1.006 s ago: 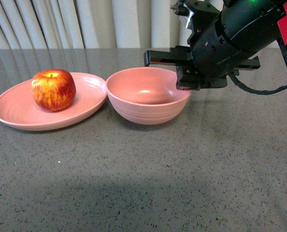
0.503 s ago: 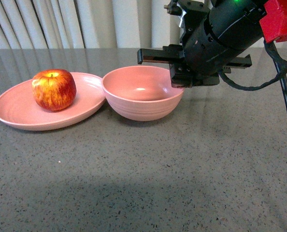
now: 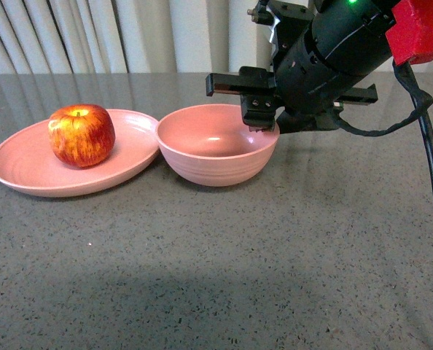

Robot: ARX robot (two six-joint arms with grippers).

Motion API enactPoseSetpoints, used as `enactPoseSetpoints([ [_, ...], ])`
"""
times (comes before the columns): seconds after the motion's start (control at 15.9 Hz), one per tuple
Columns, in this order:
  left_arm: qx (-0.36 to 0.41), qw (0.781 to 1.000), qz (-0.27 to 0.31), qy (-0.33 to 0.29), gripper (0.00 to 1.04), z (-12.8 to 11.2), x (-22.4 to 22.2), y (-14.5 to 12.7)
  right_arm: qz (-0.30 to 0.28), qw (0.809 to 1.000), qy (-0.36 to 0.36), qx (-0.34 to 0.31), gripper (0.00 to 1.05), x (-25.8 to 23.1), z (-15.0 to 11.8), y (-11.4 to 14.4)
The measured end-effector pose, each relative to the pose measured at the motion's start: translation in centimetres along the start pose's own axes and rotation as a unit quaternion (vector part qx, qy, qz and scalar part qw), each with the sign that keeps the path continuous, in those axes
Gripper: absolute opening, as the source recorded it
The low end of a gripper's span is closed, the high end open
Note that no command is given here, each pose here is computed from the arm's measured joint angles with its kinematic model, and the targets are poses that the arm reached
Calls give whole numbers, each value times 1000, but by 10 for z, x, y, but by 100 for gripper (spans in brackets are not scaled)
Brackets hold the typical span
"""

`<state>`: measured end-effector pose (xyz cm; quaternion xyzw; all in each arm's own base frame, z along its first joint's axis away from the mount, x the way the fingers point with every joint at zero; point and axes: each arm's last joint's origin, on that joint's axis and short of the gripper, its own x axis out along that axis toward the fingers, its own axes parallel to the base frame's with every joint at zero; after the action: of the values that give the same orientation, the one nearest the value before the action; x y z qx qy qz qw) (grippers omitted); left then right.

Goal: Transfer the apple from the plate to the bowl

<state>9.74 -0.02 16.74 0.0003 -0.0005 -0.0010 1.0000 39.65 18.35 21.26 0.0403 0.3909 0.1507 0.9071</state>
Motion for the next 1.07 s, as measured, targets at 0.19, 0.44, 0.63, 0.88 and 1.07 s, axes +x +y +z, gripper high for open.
enactPoseSetpoints([
  [0.19,0,1000,0,0,98,0,0,0,11,1000,-18,19,90,-10,10,-7],
  [0.44,0,1000,0,0,98,0,0,0,70,987,-136,54,98,-94,27,-33],
  [0.63,0,1000,0,0,98,0,0,0,78,973,-210,57,98,-158,-1,-56],
  [0.88,0,1000,0,0,98,0,0,0,37,963,-262,57,98,-231,-89,-92],
  [1.07,0,1000,0,0,98,0,0,0,-17,944,-327,38,92,-252,-134,-100],
])
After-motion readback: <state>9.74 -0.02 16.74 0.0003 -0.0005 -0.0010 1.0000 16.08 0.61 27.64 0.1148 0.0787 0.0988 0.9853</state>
